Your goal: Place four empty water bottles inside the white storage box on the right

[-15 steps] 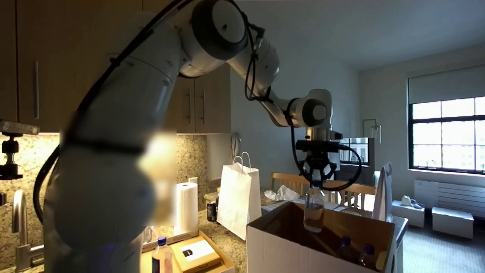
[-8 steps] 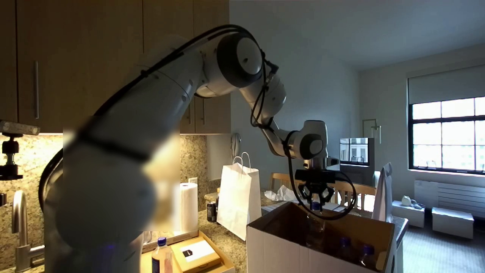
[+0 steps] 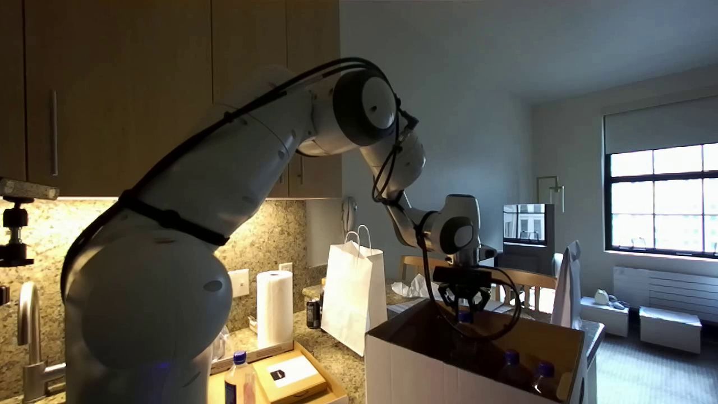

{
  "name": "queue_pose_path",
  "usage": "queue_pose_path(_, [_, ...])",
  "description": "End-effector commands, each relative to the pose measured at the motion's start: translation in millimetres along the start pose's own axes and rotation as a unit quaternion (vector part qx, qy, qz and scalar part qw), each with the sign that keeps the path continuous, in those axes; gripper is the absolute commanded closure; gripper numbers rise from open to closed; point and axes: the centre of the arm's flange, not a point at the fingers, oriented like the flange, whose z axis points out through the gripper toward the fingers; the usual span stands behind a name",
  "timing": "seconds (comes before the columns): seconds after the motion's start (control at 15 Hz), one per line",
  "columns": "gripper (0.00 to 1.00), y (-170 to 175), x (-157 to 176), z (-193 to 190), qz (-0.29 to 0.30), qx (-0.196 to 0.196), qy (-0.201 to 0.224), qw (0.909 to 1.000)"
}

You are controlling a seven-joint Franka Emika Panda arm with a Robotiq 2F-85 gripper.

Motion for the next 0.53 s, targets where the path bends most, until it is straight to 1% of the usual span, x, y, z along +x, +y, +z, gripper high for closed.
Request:
queue_pose_path(0.0, [0.89, 0, 10, -5, 0.014, -0.001, 0.022, 0.9997])
queue_pose_path(0.2, [0.9, 6, 9, -4, 0.027, -0.005, 0.024, 0.9993])
queue_pose_path(0.33, [0.9, 13, 8, -3, 0.031, 0.004, 0.029, 0.9991])
queue_pose_path(0.47, [0.9, 17, 7, -1, 0.036, 0.003, 0.032, 0.9988])
